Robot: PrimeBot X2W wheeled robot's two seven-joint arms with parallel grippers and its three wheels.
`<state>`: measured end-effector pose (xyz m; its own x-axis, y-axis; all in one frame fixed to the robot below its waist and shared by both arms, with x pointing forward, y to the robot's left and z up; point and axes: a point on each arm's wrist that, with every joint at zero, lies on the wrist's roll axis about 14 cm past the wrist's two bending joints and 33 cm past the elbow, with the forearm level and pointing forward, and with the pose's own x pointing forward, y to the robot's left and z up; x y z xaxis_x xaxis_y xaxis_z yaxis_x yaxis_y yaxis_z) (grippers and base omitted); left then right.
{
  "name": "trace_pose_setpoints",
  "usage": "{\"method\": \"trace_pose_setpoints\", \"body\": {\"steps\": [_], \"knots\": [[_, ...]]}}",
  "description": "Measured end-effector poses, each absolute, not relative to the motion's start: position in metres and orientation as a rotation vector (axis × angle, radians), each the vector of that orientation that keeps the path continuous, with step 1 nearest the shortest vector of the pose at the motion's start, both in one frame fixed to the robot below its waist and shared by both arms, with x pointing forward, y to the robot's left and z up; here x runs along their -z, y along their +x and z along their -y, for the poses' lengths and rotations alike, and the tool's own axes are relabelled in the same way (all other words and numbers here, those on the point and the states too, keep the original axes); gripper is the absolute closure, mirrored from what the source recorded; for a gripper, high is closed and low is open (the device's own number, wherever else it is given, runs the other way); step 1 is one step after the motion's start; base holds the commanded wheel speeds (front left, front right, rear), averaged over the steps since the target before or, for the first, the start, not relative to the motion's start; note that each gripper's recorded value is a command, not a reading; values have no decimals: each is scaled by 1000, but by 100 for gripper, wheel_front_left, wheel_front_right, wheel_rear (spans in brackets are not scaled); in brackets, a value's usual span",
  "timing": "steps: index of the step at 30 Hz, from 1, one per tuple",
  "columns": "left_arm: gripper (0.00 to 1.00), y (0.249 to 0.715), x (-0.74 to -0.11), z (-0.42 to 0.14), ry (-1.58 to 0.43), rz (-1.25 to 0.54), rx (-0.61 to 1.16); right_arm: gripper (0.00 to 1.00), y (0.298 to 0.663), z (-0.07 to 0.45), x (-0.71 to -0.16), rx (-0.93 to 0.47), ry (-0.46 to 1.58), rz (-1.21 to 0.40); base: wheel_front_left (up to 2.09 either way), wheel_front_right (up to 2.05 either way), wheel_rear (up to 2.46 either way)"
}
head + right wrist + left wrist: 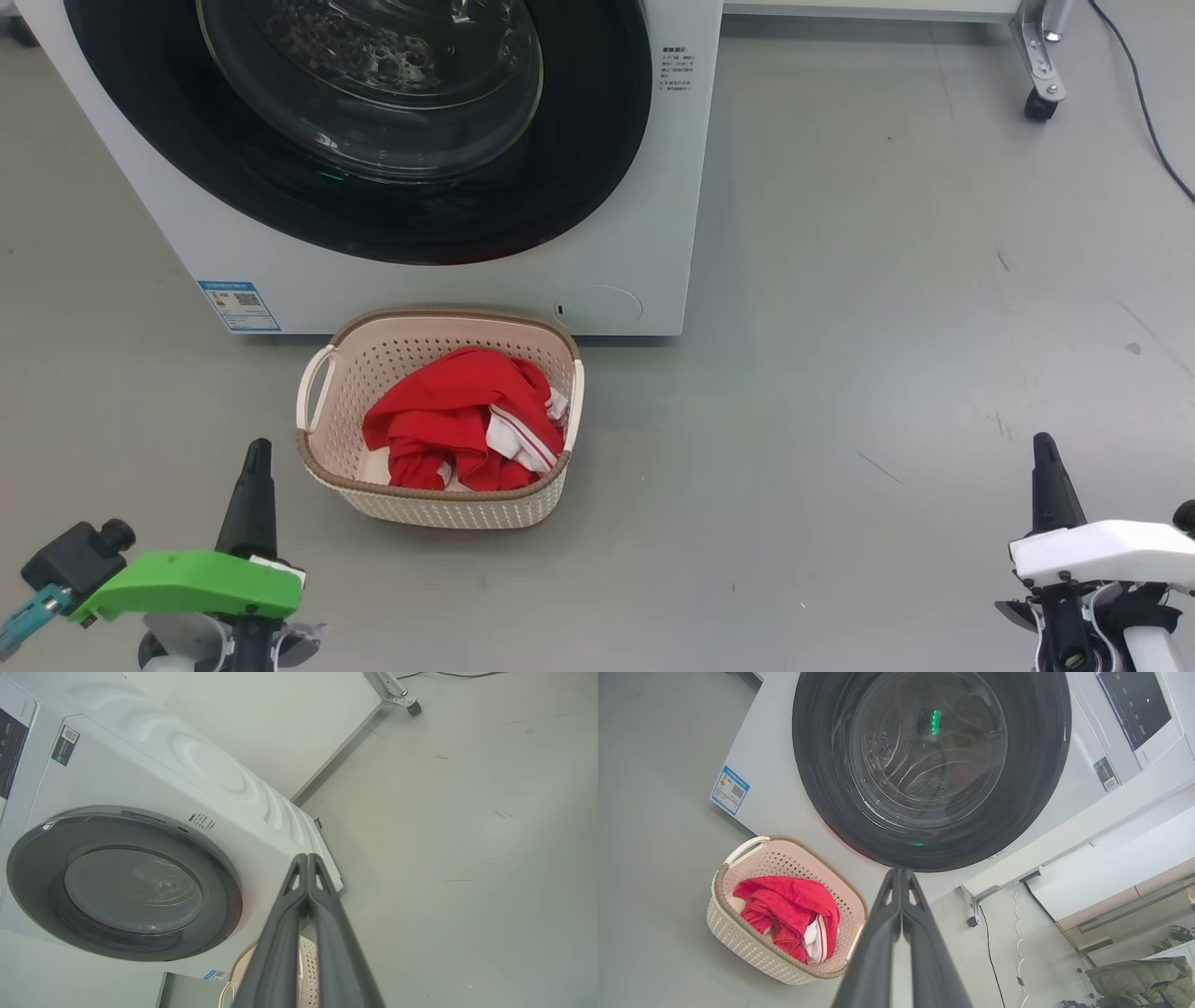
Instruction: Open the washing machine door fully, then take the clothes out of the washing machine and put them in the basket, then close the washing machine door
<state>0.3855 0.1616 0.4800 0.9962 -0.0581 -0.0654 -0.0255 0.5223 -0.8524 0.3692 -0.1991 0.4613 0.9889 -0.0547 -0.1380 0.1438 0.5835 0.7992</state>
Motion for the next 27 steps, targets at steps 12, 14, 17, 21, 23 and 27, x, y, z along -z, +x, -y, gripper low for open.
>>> {"method": "trace_pose_setpoints", "body": {"steps": [12,14,17,21,23,27], "knots": [[100,385,-480,-169,-1156,-91,-6,100,371,201,-463,120,1098,-101,0,0,0],[100,384,-480,-169,-1180,-94,-6,100,370,201,-463,124,1124,-100,0,0,0],[100,384,-481,-170,-1213,-95,-9,100,370,201,-463,124,1164,-102,0,0,0],[100,384,-481,-171,-1264,-96,-13,100,371,203,-464,127,1214,-98,0,0,0],[100,384,-481,-172,-1281,-96,-15,100,371,203,-465,126,1242,-94,0,0,0],[100,383,-482,-175,-1331,-93,-20,100,373,203,-469,117,1295,-82,0,0,0]]}}
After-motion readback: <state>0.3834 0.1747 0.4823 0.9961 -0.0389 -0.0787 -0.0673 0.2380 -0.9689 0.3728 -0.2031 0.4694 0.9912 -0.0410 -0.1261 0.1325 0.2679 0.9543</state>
